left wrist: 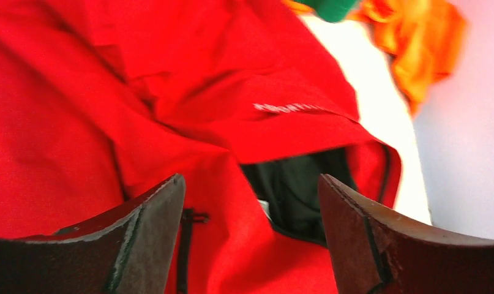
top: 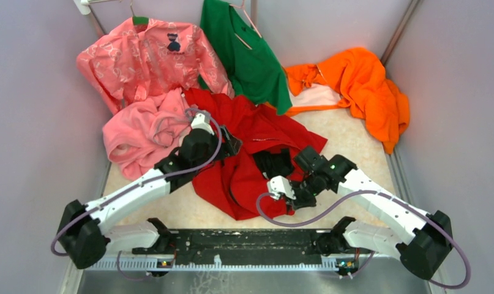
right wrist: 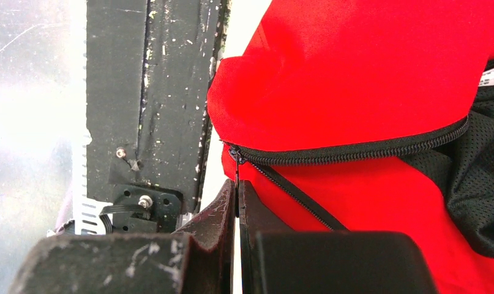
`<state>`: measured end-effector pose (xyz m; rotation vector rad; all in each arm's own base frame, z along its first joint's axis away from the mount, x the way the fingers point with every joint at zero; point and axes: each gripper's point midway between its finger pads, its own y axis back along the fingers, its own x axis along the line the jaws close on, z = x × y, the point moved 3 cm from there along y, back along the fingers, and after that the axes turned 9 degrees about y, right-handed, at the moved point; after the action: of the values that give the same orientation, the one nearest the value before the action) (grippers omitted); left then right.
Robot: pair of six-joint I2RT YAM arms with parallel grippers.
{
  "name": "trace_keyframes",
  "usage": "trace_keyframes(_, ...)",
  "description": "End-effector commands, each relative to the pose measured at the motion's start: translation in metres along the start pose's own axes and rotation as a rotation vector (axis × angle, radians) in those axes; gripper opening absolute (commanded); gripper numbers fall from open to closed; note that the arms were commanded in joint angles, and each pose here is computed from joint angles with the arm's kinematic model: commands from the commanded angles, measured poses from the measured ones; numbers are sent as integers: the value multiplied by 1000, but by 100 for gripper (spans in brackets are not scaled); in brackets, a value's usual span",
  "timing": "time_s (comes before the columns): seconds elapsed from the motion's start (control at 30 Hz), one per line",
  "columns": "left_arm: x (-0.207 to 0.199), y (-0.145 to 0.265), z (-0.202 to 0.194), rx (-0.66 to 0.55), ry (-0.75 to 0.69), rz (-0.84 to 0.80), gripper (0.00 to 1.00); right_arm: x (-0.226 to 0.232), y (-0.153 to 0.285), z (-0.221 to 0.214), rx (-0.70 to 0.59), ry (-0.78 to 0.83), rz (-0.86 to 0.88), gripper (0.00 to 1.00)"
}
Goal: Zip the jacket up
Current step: Adjust the jacket at the center of the board.
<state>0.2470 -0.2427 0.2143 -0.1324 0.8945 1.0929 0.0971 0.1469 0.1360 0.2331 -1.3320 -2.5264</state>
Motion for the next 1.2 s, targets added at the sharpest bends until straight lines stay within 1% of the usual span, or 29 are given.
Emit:
trace_keyframes(0.0, 39, -18, -6, 97, 58, 304, 81, -10, 10, 10, -43, 14, -68, 0)
trace_keyframes(0.07, 52, -28, -12, 138, 82, 436, 81, -10, 10, 9, -44, 11, -74, 0)
trace_keyframes(0.17, 66, -40, -23, 194, 112, 568, 86, -11, 9, 9, -49, 9, -78, 0)
trace_keyframes(0.23, 71, -50, -32, 228, 124, 598, 88, -11, 9, 10, -52, 11, -79, 0)
trace_keyframes(0.3, 74, -59, -40, 255, 138, 604, 88, -12, 9, 10, -54, 12, -81, 0)
trace_keyframes(0.33, 76, -64, -43, 268, 145, 608, 87, -12, 9, 11, -56, 13, -81, 0)
trace_keyframes(0.37, 79, -68, -46, 274, 145, 619, 82, -12, 9, 11, -57, 12, -81, 0)
trace_keyframes(0.4, 82, -72, -45, 276, 138, 620, 71, -12, 9, 11, -57, 13, -82, 0)
trace_keyframes(0.43, 82, -77, -43, 275, 125, 605, 50, -12, 9, 11, -59, 14, -83, 0)
trace_keyframes(0.47, 80, -82, -37, 273, 105, 576, 27, -12, 10, 12, -59, 14, -84, 0)
trace_keyframes(0.5, 75, -86, -29, 269, 82, 533, 8, -12, 11, 12, -61, 17, -87, 0)
trace_keyframes(0.53, 67, -89, -17, 259, 40, 480, 0, -13, 12, 13, -60, 18, -91, 0)
trace_keyframes(0.6, 35, -96, 17, 192, -78, 329, 0, -17, 15, 14, -55, 25, -108, 0)
trace_keyframes(0.67, -11, -98, 57, 98, -207, 140, 0, -23, 20, 18, -48, 37, -137, 0)
trace_keyframes(0.7, -41, -97, 84, 45, -269, 43, 0, -28, 25, 21, -45, 49, -158, 0)
trace_keyframes(0.73, -63, -97, 105, 11, -326, -30, 0, -33, 30, 25, -44, 63, -176, 0)
trace_keyframes(0.77, -84, -100, 124, -20, -408, -93, 0, -39, 33, 28, -40, 78, -184, 0)
trace_keyframes(0.83, -130, -101, 153, -47, -514, -257, 0, -52, 44, 40, -40, 114, -211, 0)
trace_keyframes(0.93, -195, -94, 178, -79, -693, -539, 0, -74, 61, 61, -61, 161, -269, 0)
trace_keyframes(1.0, -225, -84, 182, -95, -790, -721, 0, -91, 75, 77, -83, 189, -335, 0)
trace_keyframes(1.07, -235, -82, 190, -132, -836, -771, 2, -104, 83, 88, -102, 195, -374, 0)
trace_keyframes(1.1, -231, -84, 194, -140, -844, -763, 5, -107, 82, 90, -104, 191, -372, 0)
trace_keyframes(1.17, -206, -95, 200, -111, -788, -693, 10, -109, 72, 86, -96, 166, -349, 0)
